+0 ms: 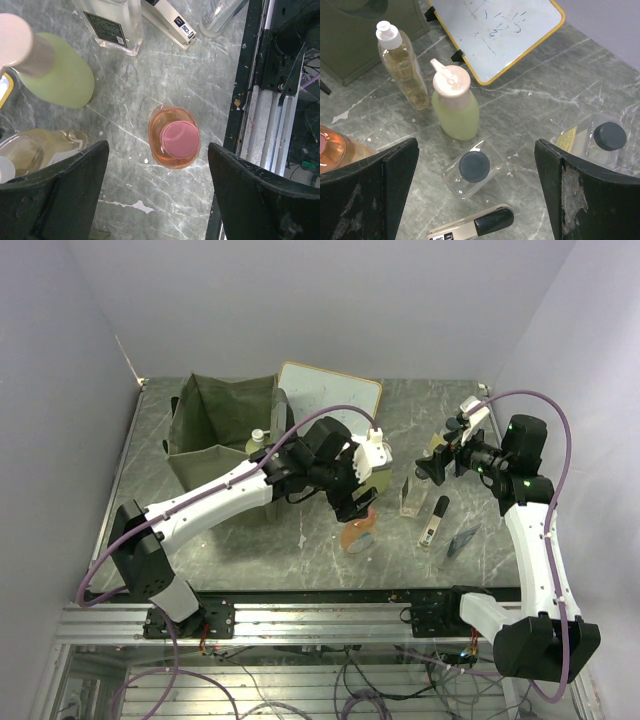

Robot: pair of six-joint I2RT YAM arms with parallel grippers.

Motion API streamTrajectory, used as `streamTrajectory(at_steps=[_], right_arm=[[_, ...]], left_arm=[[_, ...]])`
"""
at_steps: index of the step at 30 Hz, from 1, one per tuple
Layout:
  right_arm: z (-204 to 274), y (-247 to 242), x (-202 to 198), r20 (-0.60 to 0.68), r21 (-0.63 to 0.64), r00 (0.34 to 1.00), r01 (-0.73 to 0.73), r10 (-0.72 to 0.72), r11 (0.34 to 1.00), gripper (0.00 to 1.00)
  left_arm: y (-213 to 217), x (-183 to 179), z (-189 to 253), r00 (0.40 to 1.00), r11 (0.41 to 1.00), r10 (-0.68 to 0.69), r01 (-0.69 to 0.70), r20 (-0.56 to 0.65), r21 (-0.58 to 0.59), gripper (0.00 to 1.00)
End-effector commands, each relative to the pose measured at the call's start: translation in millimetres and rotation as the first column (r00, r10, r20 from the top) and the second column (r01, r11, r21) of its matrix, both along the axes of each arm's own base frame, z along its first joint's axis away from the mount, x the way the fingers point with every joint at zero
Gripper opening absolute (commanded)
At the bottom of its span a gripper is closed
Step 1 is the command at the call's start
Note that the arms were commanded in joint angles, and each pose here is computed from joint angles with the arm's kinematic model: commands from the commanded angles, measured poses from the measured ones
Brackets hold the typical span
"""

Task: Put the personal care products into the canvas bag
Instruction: Adjust the care product at the center of the board.

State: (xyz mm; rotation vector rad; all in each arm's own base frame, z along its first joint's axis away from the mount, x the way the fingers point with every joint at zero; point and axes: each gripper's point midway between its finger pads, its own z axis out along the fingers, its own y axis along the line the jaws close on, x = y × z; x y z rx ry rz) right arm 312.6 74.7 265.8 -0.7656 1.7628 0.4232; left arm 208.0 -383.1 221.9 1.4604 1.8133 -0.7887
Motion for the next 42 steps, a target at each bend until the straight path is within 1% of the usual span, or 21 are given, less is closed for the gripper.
streamTrajectory(at_steps=[1,5,9,15,19,24,28,31,35,38,42], right_arm=[[-4,0,1,0.006,0.007,1.000,-0.011,0.011,1.000,1.00],[-9,0,0,-0.004,0.007,1.000,-0.008,0.008,1.000,1.00],[-9,0,-1,-0.002,0.003,1.000,-0.012,0.012,1.000,1.00],[-8,1,-1,-0.003,0.004,1.000,-0.018,0.018,1.000,1.00],[-6,3,-3,-0.004,0.010,1.000,-0.031,0.031,0.999,1.00],[-7,3,-3,-0.006,0.007,1.000,-0.031,0.031,0.999,1.00],[-8,3,-3,-0.006,0.005,0.999,-0.032,0.032,0.999,1.00],[-9,3,-3,-0.004,0.003,0.999,-0.034,0.034,0.999,1.00],[-10,1,-2,-0.006,-0.003,1.000,-0.026,0.026,1.000,1.00],[-9,3,-3,-0.005,0.001,0.999,-0.035,0.035,0.999,1.00],[-9,2,-3,-0.006,-0.001,0.999,-0.032,0.032,0.999,1.00]], left_arm=[[-13,1,11,1.000,0.998,0.013,-0.012,0.021,-0.055,0.91],[-12,7,18,0.997,0.998,0.033,-0.030,0.063,-0.051,0.91],[-4,15,41,0.989,0.997,0.051,-0.043,0.138,-0.062,0.92],[18,50,77,0.966,0.985,0.150,-0.127,0.211,-0.118,0.92],[31,76,84,0.952,0.981,0.179,-0.155,0.249,-0.114,0.92],[47,106,77,0.943,0.985,0.169,-0.153,0.286,-0.077,0.94],[56,125,63,0.947,0.993,0.118,-0.122,0.300,-0.006,0.95],[56,133,45,0.956,0.996,0.052,-0.071,0.288,0.058,0.95],[55,133,24,0.960,0.989,-0.062,0.023,0.273,0.145,0.94],[51,138,12,0.957,0.984,-0.097,0.051,0.274,0.173,0.94],[50,141,-11,0.960,0.965,-0.162,0.106,0.228,0.239,0.95]])
